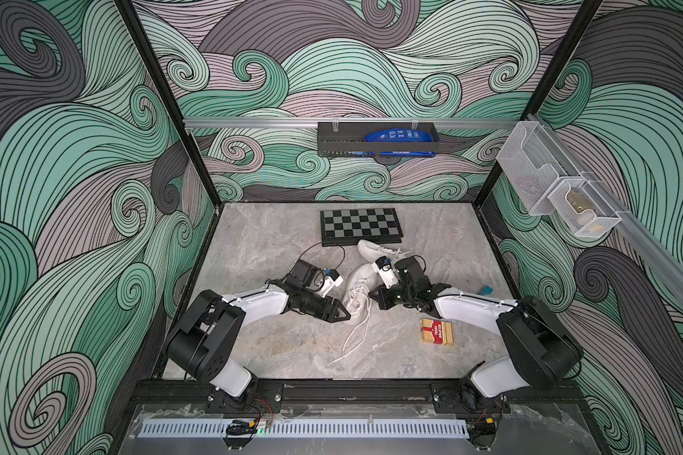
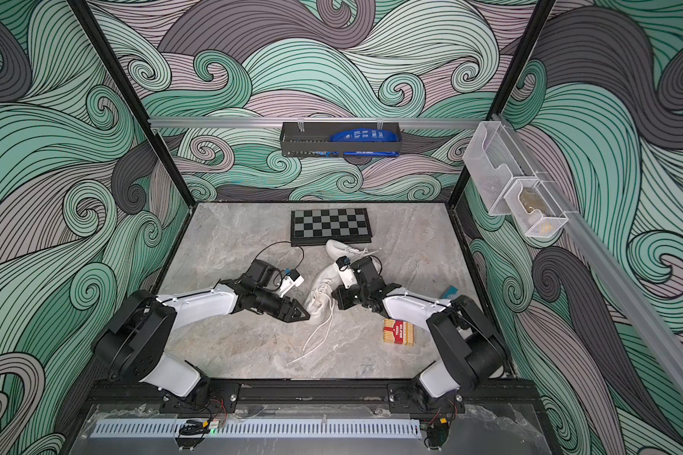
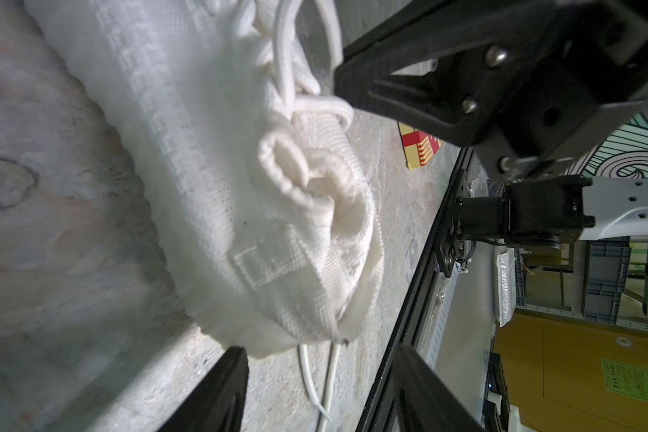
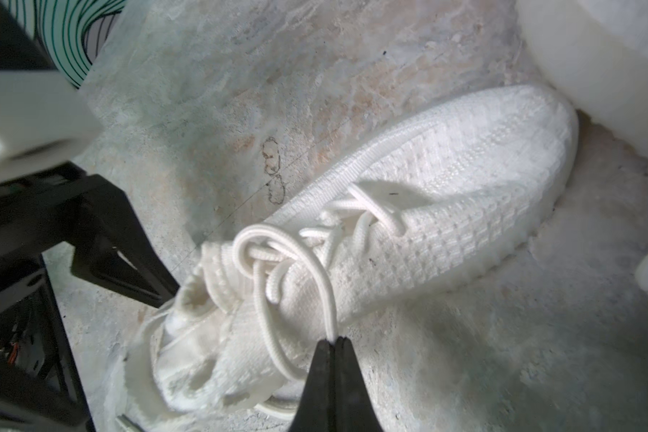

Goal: Tie the shoes
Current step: Cross the shoelace with the shoelace.

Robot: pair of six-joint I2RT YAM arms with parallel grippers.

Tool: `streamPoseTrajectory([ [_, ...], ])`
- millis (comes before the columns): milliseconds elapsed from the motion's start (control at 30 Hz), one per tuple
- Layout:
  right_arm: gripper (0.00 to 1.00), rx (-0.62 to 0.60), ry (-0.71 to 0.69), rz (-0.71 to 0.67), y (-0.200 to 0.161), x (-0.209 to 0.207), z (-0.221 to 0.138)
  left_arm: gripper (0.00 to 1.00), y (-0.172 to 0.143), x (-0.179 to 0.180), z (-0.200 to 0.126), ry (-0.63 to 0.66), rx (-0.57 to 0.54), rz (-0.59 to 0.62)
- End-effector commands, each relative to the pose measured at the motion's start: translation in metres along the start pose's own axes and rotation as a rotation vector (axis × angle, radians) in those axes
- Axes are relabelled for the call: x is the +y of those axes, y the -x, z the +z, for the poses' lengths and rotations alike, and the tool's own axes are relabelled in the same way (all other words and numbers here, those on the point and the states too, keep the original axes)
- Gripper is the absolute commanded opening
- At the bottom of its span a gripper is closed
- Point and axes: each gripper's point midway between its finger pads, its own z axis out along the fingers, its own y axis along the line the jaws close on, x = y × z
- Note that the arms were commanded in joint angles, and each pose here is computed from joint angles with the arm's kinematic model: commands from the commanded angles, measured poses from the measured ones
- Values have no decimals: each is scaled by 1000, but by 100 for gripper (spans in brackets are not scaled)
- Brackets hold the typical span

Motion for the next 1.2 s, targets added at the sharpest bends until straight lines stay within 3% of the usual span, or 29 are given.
streamPoseTrajectory([
  [0, 0, -29, 58, 6, 3, 16, -19, 64, 19, -3, 1, -18, -53, 85],
  [100, 0, 0, 107, -4, -5, 33, -35, 66, 21, 1, 0, 17, -64, 85],
  [233, 0, 122, 151, -16, -38, 49, -41, 78, 27, 4, -7, 72, -98, 88],
  [433, 0, 295, 201, -54, -89, 76, -27, 85, 32, 4, -20, 132, -140, 108],
  [500, 5, 333, 205, -69, -99, 78, -21, 85, 32, 5, -23, 155, -144, 116],
  [600, 22, 346, 209, -86, -101, 81, -19, 85, 34, 3, -25, 157, -155, 140],
  [733, 56, 257, 196, -86, -82, 86, -32, 85, 43, -1, -28, 157, -182, 167],
  [800, 63, 201, 184, -77, -71, 88, -42, 85, 52, -11, -36, 149, -224, 200],
  [900, 64, 107, 130, -40, -53, 81, -54, 85, 60, -20, -42, 134, -267, 236],
  [1033, 48, 11, -25, 20, -30, 43, -59, 85, 69, -30, -49, 116, -323, 282],
  [1167, 37, 26, -117, -51, -26, 22, -45, 84, 74, -32, -48, 104, -337, 291],
])
